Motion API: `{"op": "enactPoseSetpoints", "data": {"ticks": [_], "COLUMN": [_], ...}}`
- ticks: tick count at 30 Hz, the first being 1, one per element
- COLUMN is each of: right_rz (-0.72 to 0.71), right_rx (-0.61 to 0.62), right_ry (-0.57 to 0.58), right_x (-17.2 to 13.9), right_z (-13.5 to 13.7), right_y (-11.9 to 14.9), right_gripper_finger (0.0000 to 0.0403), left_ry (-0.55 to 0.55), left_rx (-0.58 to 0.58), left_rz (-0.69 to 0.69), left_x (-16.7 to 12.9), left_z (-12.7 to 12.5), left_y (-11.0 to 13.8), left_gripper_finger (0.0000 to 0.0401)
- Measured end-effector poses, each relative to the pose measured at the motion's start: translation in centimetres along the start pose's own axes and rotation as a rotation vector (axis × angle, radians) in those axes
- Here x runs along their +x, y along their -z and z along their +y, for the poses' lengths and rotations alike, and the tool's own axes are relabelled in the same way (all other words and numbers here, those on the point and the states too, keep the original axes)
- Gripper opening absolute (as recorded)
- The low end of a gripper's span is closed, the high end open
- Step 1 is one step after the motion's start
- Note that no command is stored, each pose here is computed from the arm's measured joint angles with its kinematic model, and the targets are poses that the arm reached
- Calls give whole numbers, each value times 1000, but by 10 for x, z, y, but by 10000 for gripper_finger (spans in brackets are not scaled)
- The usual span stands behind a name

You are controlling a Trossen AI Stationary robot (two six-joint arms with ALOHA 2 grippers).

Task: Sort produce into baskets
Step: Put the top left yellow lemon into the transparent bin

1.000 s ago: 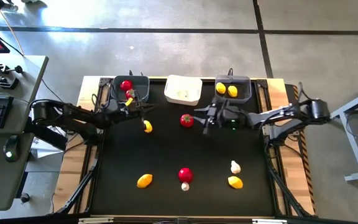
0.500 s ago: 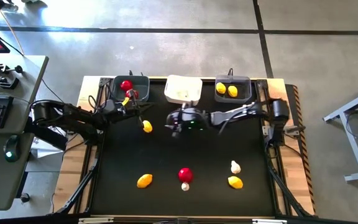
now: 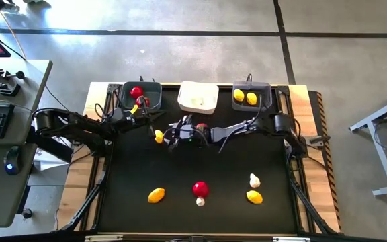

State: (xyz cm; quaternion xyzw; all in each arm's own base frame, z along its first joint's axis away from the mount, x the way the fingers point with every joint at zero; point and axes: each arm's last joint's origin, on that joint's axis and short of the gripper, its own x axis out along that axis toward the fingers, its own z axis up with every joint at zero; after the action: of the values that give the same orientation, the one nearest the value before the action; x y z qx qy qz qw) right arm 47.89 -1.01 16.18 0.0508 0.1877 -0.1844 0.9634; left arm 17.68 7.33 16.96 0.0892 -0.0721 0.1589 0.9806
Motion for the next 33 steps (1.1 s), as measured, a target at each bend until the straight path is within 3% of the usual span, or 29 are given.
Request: {"op": "enactPoseSetpoints", "data": {"ticks": [10,14,23,28,33], "right_rz": [-22,-11,86,107,143], "right_rx": [29,17,-30,6,8], "right_ry": [22,24,42,39,-5], "right_x": [37,55,73,74,75], "right_z": [12,17,22,19,15], "right_y": [11,19,28,31,33], "right_gripper_finger": [339,339,330,293,210], "left_ry": [67,119,118,119,120], "left_rx": [-40,-67,-72,-75,-89], "left_rz": [-57,-86,-77,-74,-62], "left_x": [-26,-28,-28,-28,-28], "left_z": [5,7,7,7,7], "left_y": [3,-1,0,0,1], "left_gripper_finger": [0,0,0,0,0]}}
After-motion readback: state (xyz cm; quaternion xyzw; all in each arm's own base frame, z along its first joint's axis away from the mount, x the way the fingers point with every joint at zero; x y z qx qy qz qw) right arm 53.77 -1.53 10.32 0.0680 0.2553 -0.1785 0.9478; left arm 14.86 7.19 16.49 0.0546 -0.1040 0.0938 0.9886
